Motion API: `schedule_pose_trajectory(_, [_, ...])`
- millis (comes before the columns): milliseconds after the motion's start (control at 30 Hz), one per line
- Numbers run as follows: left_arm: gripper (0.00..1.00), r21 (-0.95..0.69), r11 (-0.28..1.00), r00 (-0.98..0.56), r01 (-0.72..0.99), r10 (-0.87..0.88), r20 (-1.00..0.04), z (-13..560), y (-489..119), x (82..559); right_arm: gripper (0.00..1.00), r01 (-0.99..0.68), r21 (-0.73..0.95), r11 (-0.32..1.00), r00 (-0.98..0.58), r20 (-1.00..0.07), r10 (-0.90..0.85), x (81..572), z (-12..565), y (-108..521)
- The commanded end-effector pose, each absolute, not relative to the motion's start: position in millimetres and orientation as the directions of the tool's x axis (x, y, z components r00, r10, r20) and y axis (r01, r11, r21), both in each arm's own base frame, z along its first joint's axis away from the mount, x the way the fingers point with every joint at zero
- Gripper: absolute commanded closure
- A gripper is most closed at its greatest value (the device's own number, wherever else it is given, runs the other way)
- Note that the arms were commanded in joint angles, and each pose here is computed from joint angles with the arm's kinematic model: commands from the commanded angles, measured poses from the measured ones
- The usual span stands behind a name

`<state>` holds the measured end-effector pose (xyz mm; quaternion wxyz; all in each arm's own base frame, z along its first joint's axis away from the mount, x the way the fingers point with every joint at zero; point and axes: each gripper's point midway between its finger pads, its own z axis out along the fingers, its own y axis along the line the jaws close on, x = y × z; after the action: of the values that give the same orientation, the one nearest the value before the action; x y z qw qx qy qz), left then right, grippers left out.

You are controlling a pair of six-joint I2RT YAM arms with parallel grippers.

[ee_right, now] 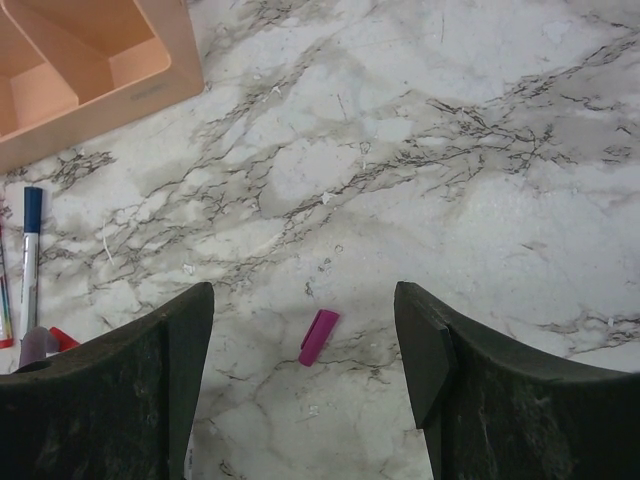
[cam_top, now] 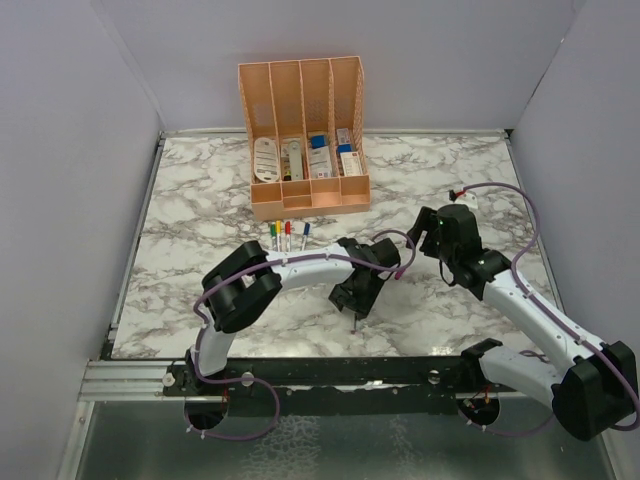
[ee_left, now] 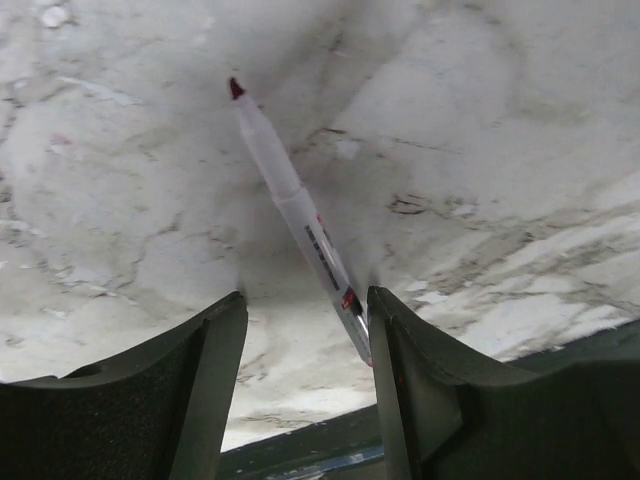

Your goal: Insert the pens into the pen caps

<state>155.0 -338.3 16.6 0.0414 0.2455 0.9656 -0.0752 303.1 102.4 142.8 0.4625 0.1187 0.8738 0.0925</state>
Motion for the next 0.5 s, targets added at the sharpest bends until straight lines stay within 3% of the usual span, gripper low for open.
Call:
schedule_pose_trajectory(0, [0.44,0.261,0.829,-0.859,0.495,0.512,0.002,-44,-256,167,0.28,0.089,0.307,0.948,-0.504,-0.807,0.308,309,154,108])
schedule_pose_trajectory(233, [0.47,0.338,0.800,-0.852,0.496,0.523,0.013,-56,-244,176,0.28,0.080,0.309,0.948,-0.513,-0.802,0.305,312,152,112])
schedule_pose_trajectory(367, [0.65,0.356,0.794,-0.851,0.492,0.526,0.003,-56,-241,188,0.28,0.077,0.307,0.948,-0.520,-0.799,0.301,314,151,114])
schedule_pose_trajectory(467, [0.68,0.362,0.795,-0.855,0.487,0.518,0.012,-56,-231,194,0.28,0.071,0.309,0.949,-0.525,-0.797,0.299,315,150,115])
